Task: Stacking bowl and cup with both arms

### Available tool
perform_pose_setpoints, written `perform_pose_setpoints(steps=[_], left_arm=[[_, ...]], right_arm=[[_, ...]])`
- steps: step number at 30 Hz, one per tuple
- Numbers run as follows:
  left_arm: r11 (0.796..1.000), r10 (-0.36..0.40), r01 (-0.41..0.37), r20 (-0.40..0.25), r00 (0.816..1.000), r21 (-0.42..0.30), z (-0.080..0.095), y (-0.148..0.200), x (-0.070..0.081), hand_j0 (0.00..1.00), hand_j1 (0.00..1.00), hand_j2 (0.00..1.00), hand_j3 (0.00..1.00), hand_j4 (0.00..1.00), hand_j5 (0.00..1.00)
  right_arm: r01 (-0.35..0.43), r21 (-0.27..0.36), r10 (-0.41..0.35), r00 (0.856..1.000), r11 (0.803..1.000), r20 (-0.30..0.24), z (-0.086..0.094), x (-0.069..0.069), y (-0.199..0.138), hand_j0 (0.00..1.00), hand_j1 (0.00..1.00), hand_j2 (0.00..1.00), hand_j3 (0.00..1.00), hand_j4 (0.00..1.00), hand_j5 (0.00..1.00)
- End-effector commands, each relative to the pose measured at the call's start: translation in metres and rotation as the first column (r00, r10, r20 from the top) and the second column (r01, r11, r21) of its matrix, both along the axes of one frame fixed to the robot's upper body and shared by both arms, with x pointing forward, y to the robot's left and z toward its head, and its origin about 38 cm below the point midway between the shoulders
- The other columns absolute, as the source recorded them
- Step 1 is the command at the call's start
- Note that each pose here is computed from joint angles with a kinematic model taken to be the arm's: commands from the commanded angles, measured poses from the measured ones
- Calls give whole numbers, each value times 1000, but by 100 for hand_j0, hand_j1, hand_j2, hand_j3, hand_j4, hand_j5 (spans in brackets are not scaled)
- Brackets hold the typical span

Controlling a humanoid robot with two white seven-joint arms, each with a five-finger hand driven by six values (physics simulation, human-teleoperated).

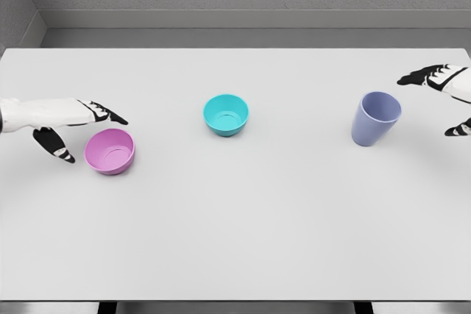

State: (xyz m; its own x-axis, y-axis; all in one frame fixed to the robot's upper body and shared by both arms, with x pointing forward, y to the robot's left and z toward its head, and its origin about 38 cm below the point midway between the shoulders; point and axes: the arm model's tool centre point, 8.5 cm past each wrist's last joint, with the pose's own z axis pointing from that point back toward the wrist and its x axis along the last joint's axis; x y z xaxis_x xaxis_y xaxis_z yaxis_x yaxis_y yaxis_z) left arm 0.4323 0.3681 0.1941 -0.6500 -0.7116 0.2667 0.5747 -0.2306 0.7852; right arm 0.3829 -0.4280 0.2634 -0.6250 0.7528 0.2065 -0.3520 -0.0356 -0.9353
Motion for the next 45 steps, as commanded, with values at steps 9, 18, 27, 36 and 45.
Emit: perform_pose_setpoints(steps=[9,18,27,36,45], left_arm=[[1000,-8,8,-12,1000,-14,-2,-4,-4,100,100,100,100,100,100],[1000,-8,8,-11,1000,-20,-2,-4,-5,100,100,100,100,100,100],[1000,6,-6,-12,1000,-30,0,-2,-5,100,100,100,100,100,100],[996,51,-53,-33,998,-72,-2,2,-6,100,100,100,100,100,100],[993,64,-70,-62,996,-98,-11,0,-11,100,100,100,100,100,100]], right_arm=[[-78,-17,78,996,997,-42,-6,10,27,100,100,100,100,100,100],[-153,-7,153,986,988,-74,-17,22,58,100,100,100,100,100,100],[-129,2,129,989,992,-73,-15,39,57,100,100,100,100,100,100],[-126,-28,122,986,992,-115,-23,42,54,100,100,100,100,100,100],[-123,-29,119,986,992,-115,-22,46,54,100,100,100,100,100,100]])
